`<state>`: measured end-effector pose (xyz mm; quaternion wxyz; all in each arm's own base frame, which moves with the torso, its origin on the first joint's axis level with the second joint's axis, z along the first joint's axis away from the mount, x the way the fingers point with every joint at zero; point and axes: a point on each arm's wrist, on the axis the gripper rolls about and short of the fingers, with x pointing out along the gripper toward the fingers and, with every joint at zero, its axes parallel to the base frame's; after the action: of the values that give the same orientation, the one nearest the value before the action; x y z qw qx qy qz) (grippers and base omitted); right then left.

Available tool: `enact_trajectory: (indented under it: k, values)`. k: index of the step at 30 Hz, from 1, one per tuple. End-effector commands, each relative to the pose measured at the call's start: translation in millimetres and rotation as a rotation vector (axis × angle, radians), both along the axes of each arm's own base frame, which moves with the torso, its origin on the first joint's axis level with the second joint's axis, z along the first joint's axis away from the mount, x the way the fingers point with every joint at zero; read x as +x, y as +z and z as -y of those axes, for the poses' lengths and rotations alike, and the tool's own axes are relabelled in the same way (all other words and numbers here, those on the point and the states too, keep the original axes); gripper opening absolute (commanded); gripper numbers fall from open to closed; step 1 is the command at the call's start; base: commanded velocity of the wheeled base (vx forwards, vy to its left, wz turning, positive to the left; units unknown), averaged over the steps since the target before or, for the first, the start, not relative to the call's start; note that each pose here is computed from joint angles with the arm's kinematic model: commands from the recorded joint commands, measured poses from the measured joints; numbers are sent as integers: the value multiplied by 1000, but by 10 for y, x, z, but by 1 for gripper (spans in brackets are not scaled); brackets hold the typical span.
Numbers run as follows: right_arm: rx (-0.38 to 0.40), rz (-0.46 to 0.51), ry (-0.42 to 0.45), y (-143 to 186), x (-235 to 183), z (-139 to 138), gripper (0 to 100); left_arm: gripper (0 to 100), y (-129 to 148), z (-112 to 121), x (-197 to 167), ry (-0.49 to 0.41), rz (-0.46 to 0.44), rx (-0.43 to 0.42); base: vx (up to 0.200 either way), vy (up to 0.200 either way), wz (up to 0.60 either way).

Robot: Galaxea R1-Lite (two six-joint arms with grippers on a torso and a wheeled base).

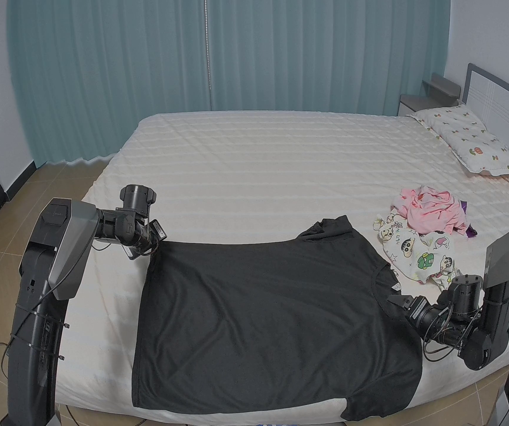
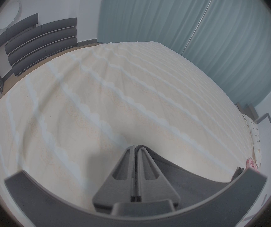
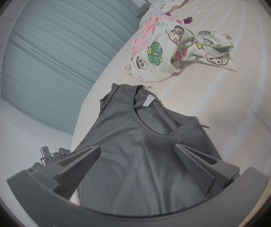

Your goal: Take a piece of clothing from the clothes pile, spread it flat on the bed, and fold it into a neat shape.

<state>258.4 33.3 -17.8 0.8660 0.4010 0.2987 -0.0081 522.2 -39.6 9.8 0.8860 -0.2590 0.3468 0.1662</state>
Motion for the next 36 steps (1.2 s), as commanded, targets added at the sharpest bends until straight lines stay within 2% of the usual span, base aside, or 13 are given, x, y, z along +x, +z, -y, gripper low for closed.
enact_trajectory:
  k: [1, 7, 11, 12, 13, 14, 16, 17, 20, 22, 25, 30, 36]
  values:
    - [0, 1, 2, -19, 2, -3, 100, 100, -8, -34, 2, 7, -2, -1, 0, 0, 0]
    - [0, 3, 2, -12, -2, -2, 100, 100, 24, -33, -6, 7, -5, -7, 0, 0, 0]
    - [2, 7, 1, 0, 0, 1, 100, 100, 78, -26, -27, -8, -5, -48, 0, 0, 0]
    - [3, 7, 1, 6, -7, 2, 100, 100, 225, -24, -93, -6, -10, -93, 0, 0, 0]
    - [3, 7, 1, 6, -7, 2, 100, 100, 225, -24, -93, -6, -10, -93, 0, 0, 0]
    - [5, 5, 9, 17, -25, -1, 100, 100, 340, -21, -208, -23, -37, -150, 0, 0, 0]
    - [11, 12, 12, 40, -28, 1, 100, 100, 424, -28, -303, -40, -49, -178, 0, 0, 0]
    - [15, 18, 18, 62, -34, 1, 100, 100, 486, -40, -476, -61, -85, -203, 0, 0, 0]
    - [16, 18, 20, 74, -48, 2, 100, 100, 552, -98, -768, -72, -110, -250, -67, 0, 0]
    - [16, 13, 21, 71, -59, 3, 100, 100, 553, -135, -1031, -76, -100, -312, -200, 0, 0]
    - [16, 13, 21, 71, -59, 3, 100, 100, 502, -170, -1362, -105, -90, -360, -200, 0, 0]
    - [16, 13, 21, 71, -59, 3, 100, 100, 266, -225, -1871, -108, -95, -379, -200, 0, 0]
    - [17, 9, 21, 69, -67, 4, 100, 100, 23, -228, -2269, -138, -104, -399, -133, 0, 0]
